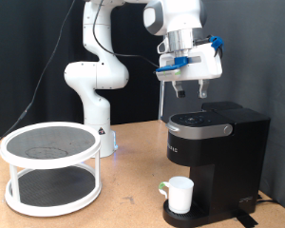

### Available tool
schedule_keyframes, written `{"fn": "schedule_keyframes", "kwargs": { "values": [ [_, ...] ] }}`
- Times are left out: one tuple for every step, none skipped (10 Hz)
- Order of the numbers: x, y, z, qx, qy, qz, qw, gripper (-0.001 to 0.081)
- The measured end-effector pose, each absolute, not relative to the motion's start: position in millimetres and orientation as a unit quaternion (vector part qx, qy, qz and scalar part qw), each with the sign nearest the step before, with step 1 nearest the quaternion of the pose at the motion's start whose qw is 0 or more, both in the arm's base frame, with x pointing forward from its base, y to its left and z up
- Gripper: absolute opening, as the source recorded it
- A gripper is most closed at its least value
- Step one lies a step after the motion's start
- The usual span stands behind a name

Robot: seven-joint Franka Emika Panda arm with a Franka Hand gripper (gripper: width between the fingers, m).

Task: Make a cup of coffee with the keurig machine

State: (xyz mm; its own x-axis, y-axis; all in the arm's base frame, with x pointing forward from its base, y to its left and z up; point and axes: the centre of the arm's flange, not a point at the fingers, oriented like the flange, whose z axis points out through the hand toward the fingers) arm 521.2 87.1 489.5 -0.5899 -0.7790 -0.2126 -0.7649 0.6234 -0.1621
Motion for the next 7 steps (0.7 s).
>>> {"fn": "schedule_keyframes", "kwargs": {
  "values": [
    [524,87,486,-0.431,0.891,-0.031,0.137,0.0467],
    [527,87,481,-0.43,0.891,-0.03,0.14,0.0467],
    [529,87,476,-0.43,0.891,-0.028,0.141,0.0332],
    [530,89,470,-0.431,0.891,-0.022,0.139,0.0149],
    [530,92,463,-0.433,0.891,-0.014,0.137,0.0149],
    [529,95,456,-0.438,0.889,-0.008,0.136,0.0049],
    [527,99,449,-0.443,0.886,-0.002,0.135,0.0049]
  ]
}}
